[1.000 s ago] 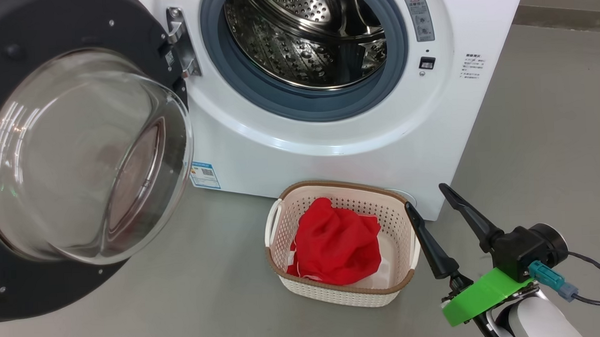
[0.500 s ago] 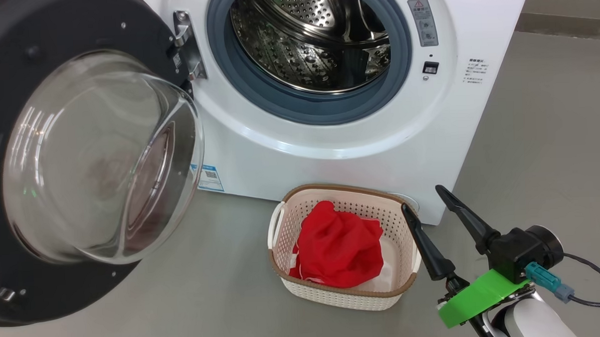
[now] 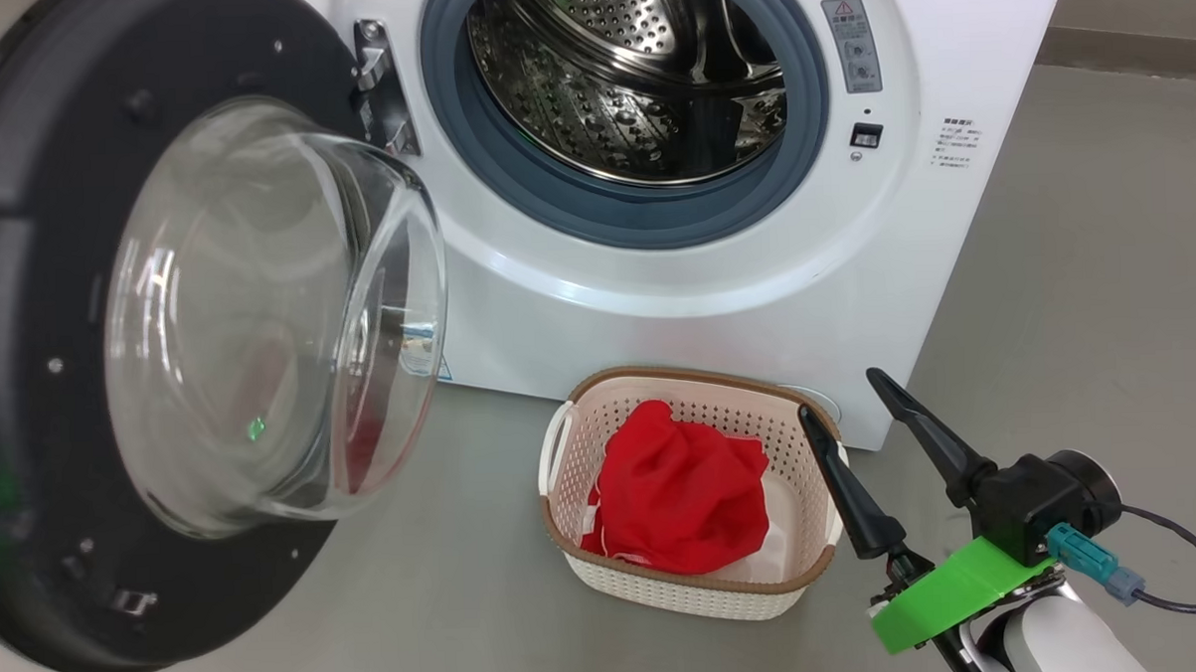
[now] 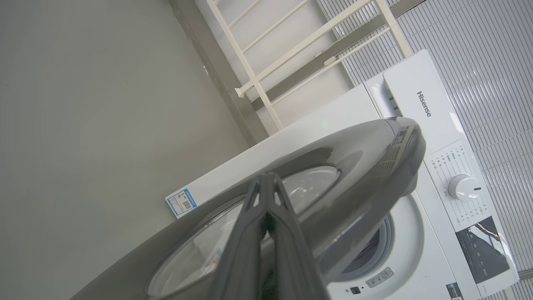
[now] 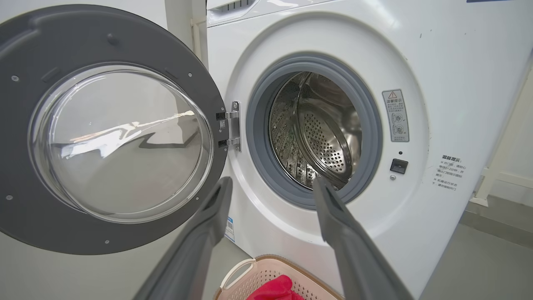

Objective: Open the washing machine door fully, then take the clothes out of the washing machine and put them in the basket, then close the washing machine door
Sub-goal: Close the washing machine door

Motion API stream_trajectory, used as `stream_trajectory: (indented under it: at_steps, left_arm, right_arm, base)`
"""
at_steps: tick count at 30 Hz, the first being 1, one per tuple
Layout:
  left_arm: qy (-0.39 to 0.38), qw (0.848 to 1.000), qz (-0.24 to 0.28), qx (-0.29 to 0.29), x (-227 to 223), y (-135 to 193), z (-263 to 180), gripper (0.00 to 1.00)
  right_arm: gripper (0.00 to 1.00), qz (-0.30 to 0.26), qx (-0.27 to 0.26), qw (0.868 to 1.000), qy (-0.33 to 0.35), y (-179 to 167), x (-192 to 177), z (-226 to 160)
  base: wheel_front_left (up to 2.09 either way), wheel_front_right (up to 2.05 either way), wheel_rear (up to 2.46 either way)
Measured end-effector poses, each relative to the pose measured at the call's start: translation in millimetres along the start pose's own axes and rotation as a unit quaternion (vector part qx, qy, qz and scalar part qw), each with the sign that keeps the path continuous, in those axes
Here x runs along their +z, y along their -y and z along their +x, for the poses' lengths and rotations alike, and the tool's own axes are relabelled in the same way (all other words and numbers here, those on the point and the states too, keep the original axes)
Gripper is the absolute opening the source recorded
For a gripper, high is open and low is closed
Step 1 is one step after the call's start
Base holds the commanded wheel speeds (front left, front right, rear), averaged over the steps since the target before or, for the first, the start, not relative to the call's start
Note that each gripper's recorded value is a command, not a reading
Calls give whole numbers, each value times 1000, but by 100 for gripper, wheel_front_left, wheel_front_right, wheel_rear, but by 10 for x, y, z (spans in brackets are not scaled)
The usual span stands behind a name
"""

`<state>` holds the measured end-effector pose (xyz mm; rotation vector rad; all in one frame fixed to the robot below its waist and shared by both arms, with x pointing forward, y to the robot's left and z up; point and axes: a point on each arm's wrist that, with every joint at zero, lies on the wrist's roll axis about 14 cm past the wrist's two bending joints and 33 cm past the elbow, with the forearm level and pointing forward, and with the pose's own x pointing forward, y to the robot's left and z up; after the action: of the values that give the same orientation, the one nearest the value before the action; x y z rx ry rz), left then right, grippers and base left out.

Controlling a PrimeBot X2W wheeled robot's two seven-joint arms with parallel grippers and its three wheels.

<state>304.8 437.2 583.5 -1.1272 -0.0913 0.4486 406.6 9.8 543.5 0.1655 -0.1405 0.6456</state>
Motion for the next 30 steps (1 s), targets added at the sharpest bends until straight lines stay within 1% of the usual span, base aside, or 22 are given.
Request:
stream_trajectory:
  at_steps: [12,19,23,28,30]
  left_arm:
    - [-39,998,-26,-39,-311,135,-130,0]
    - [-51,997,-29,-57,-492,227,-161,0]
    - [-59,995,-40,-72,-583,320,-167,0]
    - [-61,994,-41,-78,-663,342,-179,0]
    - [-61,993,-50,-84,-673,380,-173,0]
  right_arm:
    - [100,4,-1,1000,-6,-14,-49,-38]
    - [100,5,-8,1000,-9,31,-65,-64]
    - [100,5,-12,1000,-10,55,-74,-78]
    - [100,7,-17,1000,-10,83,-79,-99]
    - [100,8,-20,1000,-10,94,-78,-107]
  base:
    - [0,0,0]
    - [0,0,0]
    - [0,0,0]
    - [0,0,0]
    - [0,0,0]
